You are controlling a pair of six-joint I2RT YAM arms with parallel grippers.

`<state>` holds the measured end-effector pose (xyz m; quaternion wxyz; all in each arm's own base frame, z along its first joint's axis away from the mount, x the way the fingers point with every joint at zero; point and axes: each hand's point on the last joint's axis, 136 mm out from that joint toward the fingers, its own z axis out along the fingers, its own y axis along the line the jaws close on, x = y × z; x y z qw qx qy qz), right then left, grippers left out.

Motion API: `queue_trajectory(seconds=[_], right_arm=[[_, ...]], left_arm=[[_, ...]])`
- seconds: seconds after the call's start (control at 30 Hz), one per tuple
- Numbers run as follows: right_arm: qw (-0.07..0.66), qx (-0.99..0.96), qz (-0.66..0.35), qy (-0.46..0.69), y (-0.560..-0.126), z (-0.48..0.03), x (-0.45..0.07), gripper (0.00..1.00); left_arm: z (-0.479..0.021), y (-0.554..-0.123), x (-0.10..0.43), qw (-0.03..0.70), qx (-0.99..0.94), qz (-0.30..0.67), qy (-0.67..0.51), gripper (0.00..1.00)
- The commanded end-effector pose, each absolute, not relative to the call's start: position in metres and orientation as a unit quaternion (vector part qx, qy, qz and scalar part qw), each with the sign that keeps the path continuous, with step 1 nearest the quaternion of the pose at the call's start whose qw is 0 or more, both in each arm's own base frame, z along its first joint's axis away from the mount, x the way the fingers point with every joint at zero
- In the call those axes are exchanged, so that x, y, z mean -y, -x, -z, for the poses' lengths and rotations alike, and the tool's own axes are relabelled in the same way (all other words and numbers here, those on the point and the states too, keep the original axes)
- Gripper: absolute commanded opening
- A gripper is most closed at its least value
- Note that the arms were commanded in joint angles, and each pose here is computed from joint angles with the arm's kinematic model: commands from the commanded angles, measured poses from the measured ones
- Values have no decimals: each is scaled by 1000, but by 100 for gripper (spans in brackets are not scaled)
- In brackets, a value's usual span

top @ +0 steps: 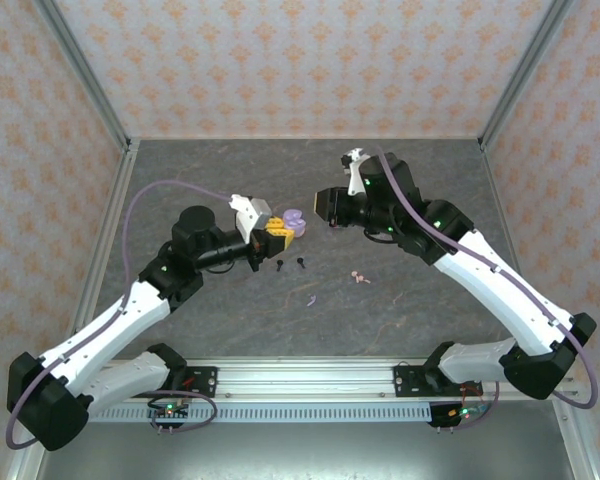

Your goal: Insert the wireless bluetooth earbuds into the charging case

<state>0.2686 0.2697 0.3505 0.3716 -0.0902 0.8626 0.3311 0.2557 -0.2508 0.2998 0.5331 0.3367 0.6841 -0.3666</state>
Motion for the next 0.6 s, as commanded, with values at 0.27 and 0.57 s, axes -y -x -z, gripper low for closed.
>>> queue_trajectory(seconds=[0.27,0.57], right_arm=[[365,-855,-355,102,-269,-355,-295,21],[357,-857,-356,105,-271,-349,-300,21]], left_arm=[[-332,-261,254,571,-652,358,-348,0],[-330,-261,255,567,-655,358,-349,0]])
